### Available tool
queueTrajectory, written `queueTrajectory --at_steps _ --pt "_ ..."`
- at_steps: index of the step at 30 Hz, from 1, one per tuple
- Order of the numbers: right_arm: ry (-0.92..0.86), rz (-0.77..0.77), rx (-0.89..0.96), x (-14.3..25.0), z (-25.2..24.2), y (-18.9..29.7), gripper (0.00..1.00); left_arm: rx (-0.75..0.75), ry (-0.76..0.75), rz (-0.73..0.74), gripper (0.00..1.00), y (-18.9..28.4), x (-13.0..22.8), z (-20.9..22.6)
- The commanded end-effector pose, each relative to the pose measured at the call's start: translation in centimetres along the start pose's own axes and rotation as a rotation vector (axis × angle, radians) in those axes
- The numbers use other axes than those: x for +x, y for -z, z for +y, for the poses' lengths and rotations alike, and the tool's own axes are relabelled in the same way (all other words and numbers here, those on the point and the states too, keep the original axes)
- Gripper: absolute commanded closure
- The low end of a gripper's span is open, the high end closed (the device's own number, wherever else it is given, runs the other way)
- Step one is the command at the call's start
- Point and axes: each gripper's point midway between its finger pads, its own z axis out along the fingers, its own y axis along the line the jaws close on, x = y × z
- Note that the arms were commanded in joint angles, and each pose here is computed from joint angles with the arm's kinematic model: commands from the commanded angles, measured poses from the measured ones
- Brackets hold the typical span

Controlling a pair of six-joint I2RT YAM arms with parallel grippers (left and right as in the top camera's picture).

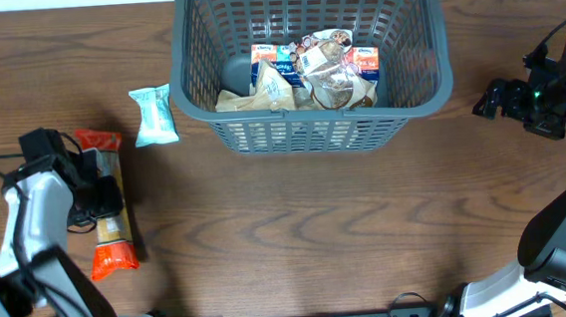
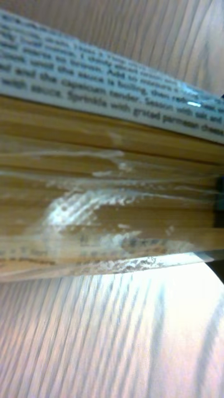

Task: Pack container
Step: 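Lift the spaghetti pack and lower it into the basket with the left gripper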

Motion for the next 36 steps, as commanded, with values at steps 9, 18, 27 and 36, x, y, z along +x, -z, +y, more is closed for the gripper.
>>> queueTrajectory --at_steps 9,18,27,36 --pt "0.008 0.007 -0.009 0.2 0.0 -0.2 0.01 -0.051 -0.006 -0.315 0.94 8.5 -2.6 -0.1" --pt "0.008 0.007 -0.009 0.2 0.0 -0.2 0.01 -0.037 -0.101 -0.524 0.94 14.8 -4.8 -3.6" --pt "0.008 0.007 -0.009 0.2 0.0 -0.2 0.01 0.047 -0.267 -0.721 0.94 23.6 -8.8 -10.6" --pt "0.009 0.003 -0.009 0.1 0.0 -0.2 0.01 0.116 -0.378 -0.862 0.94 30.5 -11.5 -15.7"
